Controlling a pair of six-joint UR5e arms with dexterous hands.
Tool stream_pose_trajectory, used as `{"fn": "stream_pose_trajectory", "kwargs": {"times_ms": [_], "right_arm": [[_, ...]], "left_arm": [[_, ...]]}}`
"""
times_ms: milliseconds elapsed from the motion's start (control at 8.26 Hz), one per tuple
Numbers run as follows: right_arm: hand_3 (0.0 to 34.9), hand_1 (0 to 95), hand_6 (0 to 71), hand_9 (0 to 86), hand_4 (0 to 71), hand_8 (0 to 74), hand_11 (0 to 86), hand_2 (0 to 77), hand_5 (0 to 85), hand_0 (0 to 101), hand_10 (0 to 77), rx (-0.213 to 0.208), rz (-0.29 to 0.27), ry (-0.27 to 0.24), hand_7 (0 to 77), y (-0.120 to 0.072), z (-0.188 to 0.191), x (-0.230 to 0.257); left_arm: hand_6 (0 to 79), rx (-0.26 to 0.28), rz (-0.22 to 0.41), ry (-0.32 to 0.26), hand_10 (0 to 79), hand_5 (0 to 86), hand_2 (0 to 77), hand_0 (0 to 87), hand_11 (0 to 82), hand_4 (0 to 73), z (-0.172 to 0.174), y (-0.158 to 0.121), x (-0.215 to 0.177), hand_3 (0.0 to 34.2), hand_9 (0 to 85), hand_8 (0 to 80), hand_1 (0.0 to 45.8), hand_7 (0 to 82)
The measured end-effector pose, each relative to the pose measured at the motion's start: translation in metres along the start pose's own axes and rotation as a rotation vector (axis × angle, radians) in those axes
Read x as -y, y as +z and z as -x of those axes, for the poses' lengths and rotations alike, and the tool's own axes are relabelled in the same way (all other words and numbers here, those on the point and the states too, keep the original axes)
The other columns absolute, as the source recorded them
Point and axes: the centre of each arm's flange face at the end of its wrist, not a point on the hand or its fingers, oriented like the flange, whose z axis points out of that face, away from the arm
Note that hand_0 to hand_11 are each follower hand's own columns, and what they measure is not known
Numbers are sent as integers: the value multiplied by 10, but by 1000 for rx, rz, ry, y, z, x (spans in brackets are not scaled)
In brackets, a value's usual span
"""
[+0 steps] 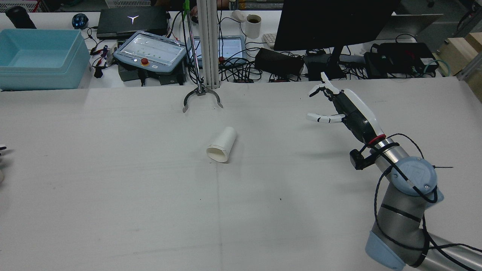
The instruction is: Pour water
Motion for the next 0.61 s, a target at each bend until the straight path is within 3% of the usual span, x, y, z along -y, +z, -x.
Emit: {"fn": "stream_pose_trajectory", "kwargs": {"times_ms": [121, 242, 363, 484, 605], "right_arm": [[0, 120, 5, 11, 120, 5, 49, 213, 458, 424, 27, -1, 1, 1, 5, 0, -1, 0], [0, 98, 5, 11, 98, 5, 49, 202, 458, 423, 27, -3, 2, 1, 5, -1, -2, -1], [0, 136, 5, 11, 104, 5, 49, 202, 458, 423, 27, -4, 2, 2, 5, -1, -2, -2], [0, 120, 5, 11, 104, 5, 49, 196, 458, 421, 27, -5, 4, 2, 5, -1, -3, -2], [0, 120, 5, 11, 82, 5, 49, 196, 458, 422, 27, -6, 4, 2, 5, -1, -3, -2]], "left_arm": [[76, -1, 4, 1, 87, 469, 376, 550, 153, 305, 0, -3, 1, 0, 16, 5, 185, 98], [55, -1, 6, 1, 49, 447, 376, 606, 104, 245, -1, -5, 1, 0, 16, 0, 185, 33], [16, -1, 7, 0, 49, 338, 376, 747, 114, 109, -1, -7, 2, 0, 16, 0, 185, 5], [5, -2, 8, -1, 49, 207, 475, 806, 114, 11, -1, -9, 3, 13, 16, 0, 387, 11], [11, -2, 10, -2, 49, 11, 404, 807, 114, 11, -1, -9, 3, 42, 16, 0, 355, 5]]}}
